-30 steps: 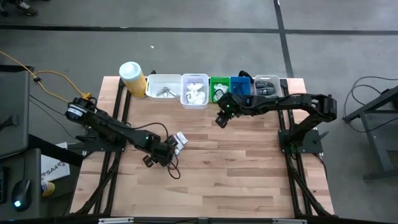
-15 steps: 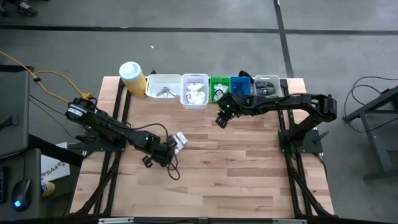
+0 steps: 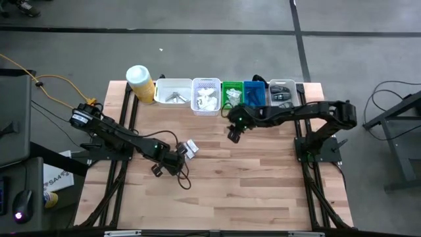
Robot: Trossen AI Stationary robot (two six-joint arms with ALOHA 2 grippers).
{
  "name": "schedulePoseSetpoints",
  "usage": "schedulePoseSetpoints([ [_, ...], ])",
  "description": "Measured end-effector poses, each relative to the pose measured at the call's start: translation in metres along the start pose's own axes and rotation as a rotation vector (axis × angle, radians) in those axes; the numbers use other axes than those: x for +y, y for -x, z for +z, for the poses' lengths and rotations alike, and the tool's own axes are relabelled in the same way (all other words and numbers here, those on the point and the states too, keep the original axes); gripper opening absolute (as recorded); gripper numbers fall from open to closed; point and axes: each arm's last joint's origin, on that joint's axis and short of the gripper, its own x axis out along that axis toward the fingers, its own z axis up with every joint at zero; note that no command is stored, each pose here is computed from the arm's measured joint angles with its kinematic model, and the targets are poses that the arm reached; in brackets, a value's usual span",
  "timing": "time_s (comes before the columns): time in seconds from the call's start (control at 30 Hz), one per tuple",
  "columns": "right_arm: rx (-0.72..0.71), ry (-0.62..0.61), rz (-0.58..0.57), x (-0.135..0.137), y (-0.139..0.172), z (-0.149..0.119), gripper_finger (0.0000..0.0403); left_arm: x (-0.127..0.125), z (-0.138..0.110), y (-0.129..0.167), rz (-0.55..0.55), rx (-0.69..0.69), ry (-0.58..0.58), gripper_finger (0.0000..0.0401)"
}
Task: Pick & Place Travel size toiletries
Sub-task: Put the white bandage into the green bin
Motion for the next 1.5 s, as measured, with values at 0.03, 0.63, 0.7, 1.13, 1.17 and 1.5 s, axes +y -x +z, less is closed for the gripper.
schedulePoseSetpoints([
  [0.03, -0.015, 0.035, 0.017, 0.005, -0.001, 0.0, 0.0148, 0.001, 0.001, 0.001, 0.009, 0.001, 0.001, 0.0003],
  [0.63, -0.302, 0.803, 0.314, 0.099, -0.024, -0.013, 0.0148, 0.027, 0.03, 0.024, 0.187, -0.107, 0.036, 0.0001],
  [0.7, -0.324, 0.825, 0.302, 0.103, -0.028, -0.014, 0.0151, 0.031, 0.033, 0.027, 0.227, -0.111, 0.044, 0.0001],
  [1.13, -0.378, 0.896, 0.162, 0.124, -0.043, -0.027, 0.0208, 0.045, 0.046, 0.036, 0.423, -0.195, 0.155, 0.0],
  [1.17, -0.387, 0.903, 0.165, 0.126, -0.042, -0.027, 0.021, 0.045, 0.046, 0.036, 0.434, -0.192, 0.163, 0.0],
  [1.5, -0.411, 0.897, 0.07, 0.126, -0.043, -0.024, 0.0185, 0.049, 0.051, 0.039, 0.47, -0.247, 0.187, 0.0],
])
